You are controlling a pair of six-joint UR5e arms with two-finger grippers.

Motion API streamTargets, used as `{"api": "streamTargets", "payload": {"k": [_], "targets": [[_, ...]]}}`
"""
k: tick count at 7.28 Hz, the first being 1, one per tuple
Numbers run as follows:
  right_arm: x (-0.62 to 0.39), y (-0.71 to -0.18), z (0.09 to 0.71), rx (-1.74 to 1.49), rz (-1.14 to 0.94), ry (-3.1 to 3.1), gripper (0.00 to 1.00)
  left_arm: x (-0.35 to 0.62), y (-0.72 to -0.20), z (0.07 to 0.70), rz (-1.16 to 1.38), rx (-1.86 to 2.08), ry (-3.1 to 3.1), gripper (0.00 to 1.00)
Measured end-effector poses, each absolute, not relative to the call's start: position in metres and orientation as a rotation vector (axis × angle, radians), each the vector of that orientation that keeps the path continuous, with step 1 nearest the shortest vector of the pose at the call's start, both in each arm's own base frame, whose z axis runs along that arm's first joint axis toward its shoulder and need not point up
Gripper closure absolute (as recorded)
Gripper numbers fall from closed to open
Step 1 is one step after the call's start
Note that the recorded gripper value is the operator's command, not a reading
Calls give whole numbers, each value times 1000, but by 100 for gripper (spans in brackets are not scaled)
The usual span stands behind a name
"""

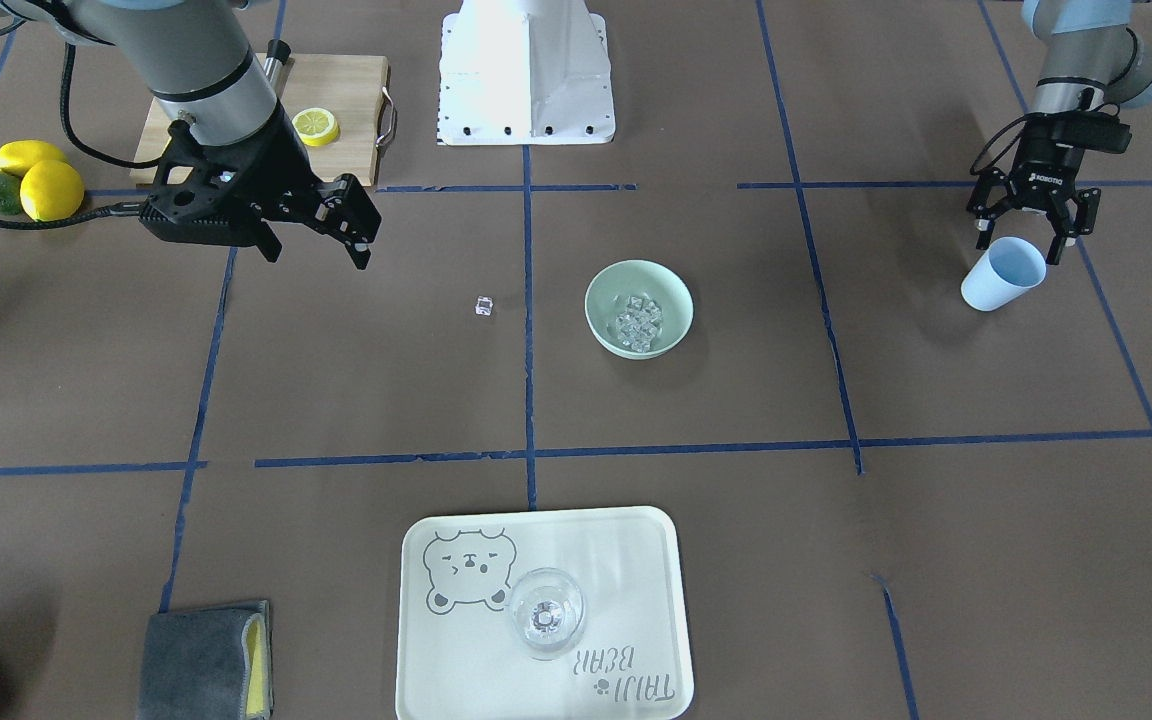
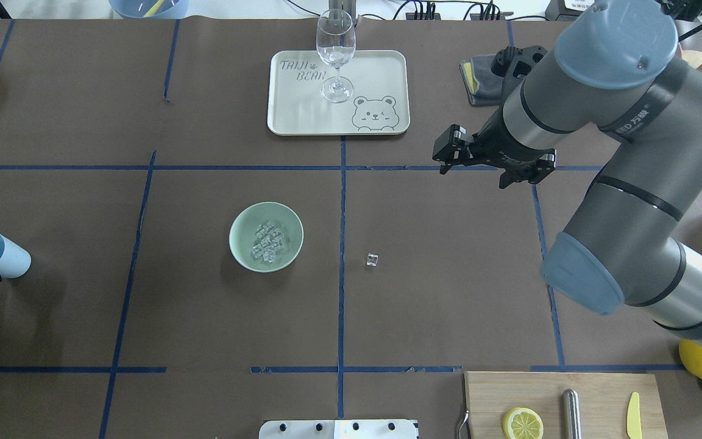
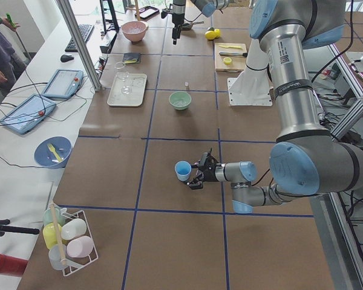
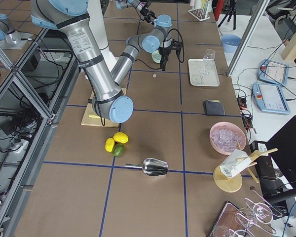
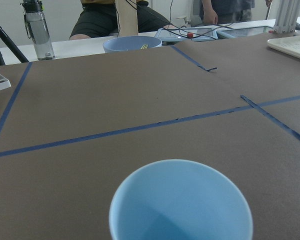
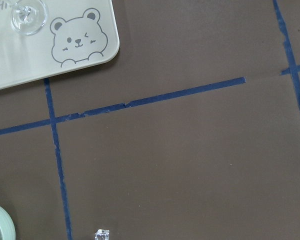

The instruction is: Pour ice into bowl

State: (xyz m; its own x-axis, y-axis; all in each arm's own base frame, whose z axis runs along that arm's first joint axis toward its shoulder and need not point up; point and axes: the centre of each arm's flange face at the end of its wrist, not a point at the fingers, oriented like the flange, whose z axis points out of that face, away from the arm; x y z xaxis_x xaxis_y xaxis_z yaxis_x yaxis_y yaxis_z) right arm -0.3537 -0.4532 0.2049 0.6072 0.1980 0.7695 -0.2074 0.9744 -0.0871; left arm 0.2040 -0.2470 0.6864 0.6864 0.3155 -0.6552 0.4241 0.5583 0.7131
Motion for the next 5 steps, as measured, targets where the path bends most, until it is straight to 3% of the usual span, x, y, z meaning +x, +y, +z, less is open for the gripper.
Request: {"api": "streamTargets", "payload": {"k": [5], "targets": [[-451, -432, 187, -16, 223, -843, 0, 161, -212, 654, 105, 798, 989, 0]]}}
